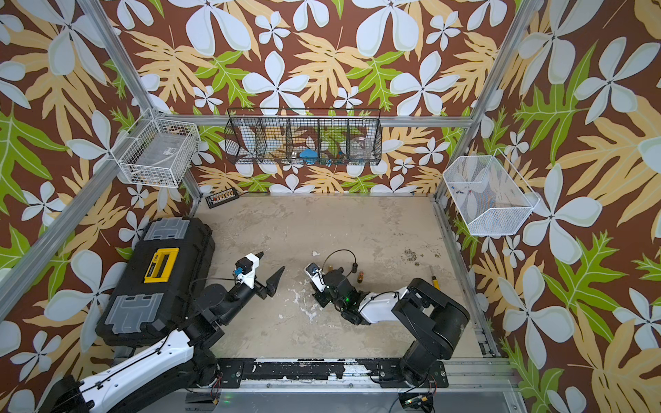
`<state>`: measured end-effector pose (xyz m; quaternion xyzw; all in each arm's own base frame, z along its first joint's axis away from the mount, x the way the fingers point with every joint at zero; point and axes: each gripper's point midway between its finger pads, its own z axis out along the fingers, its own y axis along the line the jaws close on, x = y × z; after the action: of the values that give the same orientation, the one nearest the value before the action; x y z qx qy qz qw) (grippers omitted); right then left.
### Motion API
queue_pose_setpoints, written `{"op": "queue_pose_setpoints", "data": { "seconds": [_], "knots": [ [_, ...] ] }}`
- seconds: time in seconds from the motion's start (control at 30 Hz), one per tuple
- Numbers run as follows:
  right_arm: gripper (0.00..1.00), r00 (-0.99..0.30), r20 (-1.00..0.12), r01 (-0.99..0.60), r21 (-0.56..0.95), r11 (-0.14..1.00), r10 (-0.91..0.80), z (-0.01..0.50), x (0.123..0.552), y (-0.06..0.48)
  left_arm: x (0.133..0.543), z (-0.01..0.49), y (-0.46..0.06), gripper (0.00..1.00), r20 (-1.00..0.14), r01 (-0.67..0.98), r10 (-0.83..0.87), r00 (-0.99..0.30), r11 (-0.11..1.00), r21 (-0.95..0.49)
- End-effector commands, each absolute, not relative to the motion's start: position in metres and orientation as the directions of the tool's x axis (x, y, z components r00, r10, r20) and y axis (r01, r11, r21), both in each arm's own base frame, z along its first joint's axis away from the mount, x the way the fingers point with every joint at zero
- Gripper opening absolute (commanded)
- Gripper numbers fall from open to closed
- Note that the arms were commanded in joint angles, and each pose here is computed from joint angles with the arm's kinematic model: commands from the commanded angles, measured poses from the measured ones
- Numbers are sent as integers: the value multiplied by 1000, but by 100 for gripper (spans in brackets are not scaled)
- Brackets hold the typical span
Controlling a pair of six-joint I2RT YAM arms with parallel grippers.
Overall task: Open the lipstick cap
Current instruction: Place the lipstick at the center of the board.
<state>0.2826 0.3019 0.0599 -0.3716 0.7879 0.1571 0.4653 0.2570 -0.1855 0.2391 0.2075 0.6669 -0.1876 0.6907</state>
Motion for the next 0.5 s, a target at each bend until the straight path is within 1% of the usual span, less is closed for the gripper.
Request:
{"op": "queue_pose_setpoints", "data": {
  "seconds": [0.0, 0.47],
  "knots": [
    [23, -288, -863, -724, -86, 684, -414, 64, 285, 304, 257, 242, -185, 85, -999, 536, 11, 50, 844, 37],
    [26, -307, -857, -722, -74, 688, -415, 57, 283, 302, 257, 240, -186, 88, -999, 538, 12, 47, 842, 36]
  ]
}}
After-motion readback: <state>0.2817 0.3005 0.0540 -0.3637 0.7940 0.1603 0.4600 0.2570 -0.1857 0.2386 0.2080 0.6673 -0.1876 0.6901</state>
